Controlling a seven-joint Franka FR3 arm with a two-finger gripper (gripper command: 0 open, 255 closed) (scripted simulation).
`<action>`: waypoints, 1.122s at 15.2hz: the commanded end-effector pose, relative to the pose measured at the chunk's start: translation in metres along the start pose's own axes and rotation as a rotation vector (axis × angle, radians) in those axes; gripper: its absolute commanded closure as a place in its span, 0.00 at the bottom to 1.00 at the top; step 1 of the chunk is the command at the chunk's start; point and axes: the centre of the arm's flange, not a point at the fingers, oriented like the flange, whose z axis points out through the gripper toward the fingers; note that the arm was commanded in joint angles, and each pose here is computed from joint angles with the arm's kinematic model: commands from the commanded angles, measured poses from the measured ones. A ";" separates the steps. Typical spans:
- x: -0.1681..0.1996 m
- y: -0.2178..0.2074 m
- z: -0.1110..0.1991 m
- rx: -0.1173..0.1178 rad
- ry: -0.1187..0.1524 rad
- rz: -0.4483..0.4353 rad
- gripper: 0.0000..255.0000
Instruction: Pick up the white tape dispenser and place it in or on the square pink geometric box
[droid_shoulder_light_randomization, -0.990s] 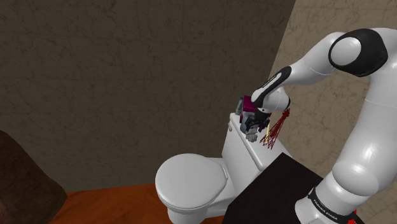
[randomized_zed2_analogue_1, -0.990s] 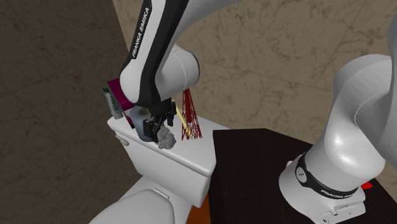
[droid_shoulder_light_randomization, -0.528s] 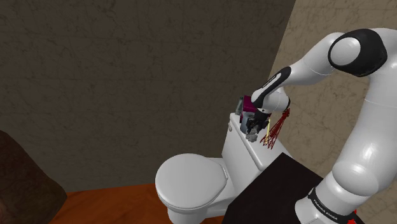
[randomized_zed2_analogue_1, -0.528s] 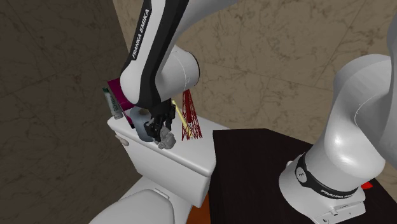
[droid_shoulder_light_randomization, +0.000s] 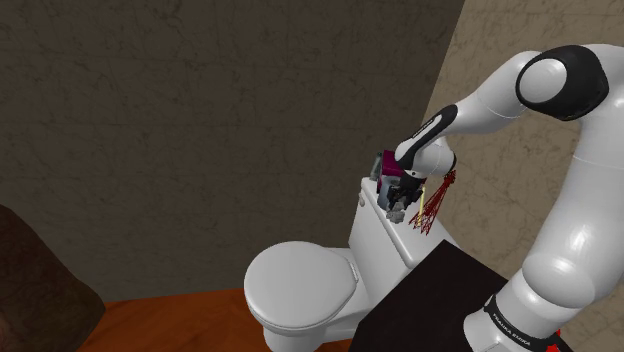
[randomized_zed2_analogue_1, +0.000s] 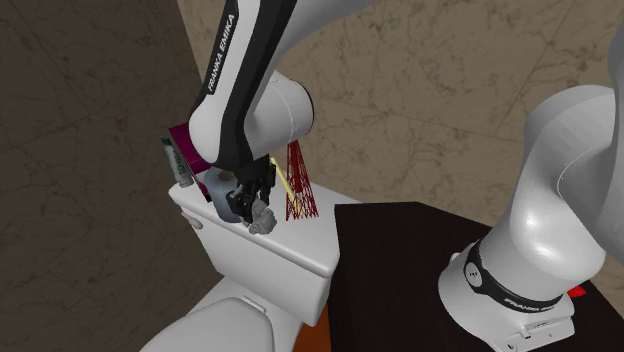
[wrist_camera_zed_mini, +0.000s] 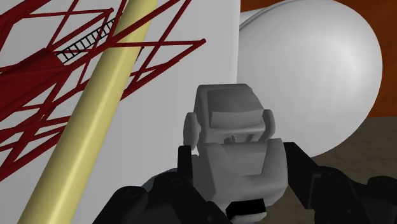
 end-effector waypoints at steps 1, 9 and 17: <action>0.000 0.000 0.000 0.000 0.000 0.000 1.00; 0.000 -0.005 -0.042 0.000 0.000 0.000 1.00; -0.001 -0.010 -0.084 0.000 0.000 0.000 1.00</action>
